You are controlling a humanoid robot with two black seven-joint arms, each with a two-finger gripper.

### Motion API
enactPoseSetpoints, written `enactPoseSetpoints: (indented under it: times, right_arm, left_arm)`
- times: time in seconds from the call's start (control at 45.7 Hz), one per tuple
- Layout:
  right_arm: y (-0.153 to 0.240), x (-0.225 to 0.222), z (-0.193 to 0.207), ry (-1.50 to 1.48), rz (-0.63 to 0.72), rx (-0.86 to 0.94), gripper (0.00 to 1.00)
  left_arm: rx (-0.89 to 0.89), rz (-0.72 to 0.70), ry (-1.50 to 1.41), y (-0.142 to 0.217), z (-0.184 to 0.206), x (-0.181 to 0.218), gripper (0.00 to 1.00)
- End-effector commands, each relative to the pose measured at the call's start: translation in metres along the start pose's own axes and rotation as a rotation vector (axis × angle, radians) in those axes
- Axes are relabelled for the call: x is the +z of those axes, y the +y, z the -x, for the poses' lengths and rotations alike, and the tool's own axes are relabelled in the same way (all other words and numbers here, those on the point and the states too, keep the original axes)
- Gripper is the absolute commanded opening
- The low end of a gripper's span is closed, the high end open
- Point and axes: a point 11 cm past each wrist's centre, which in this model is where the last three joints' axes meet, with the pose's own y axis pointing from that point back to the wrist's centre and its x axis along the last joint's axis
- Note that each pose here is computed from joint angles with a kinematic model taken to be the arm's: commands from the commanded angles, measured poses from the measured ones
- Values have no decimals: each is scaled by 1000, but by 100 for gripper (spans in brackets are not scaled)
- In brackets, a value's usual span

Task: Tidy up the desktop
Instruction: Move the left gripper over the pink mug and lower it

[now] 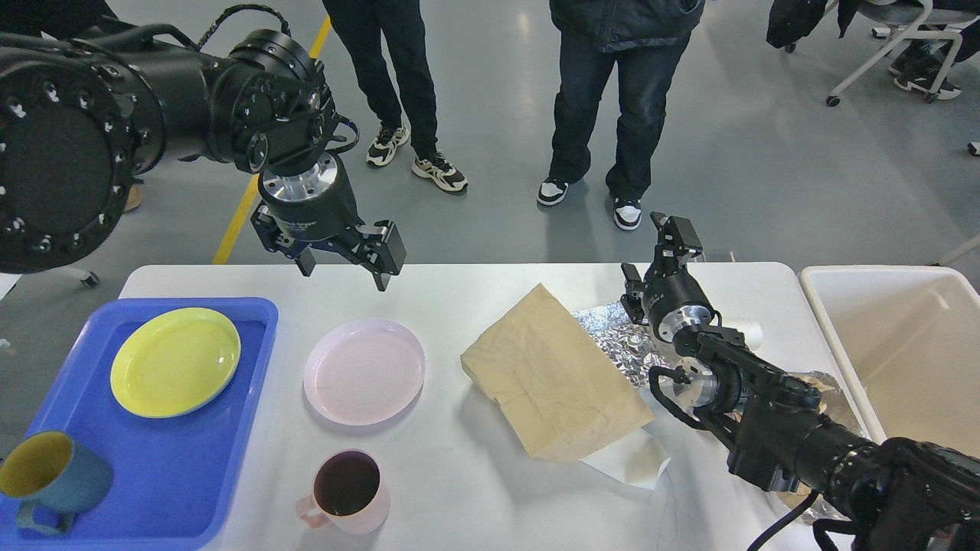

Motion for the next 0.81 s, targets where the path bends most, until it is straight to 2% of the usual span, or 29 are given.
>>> enactPoseSetpoints:
  times: [0.0,0.153,0.263,0.679,0.788]
  right_arm:
    - [0,0,0,-1,0,-1,100]
    - [0,0,0,0,0,0,100]
    - [0,0,0,0,0,0,100]
    - [0,0,0,0,0,0,100]
    - [0,0,0,0,0,0,100]
  left_arm:
    - [-11,-13,-7,16,8,3,96]
    - [-66,4,-25,4,21,15,96]
    - [-134,2,-48,-19,35,24,96]
    - [-392,26,13,-116,100,4,96]
    - [-430,21,13,-131,111,0,96]
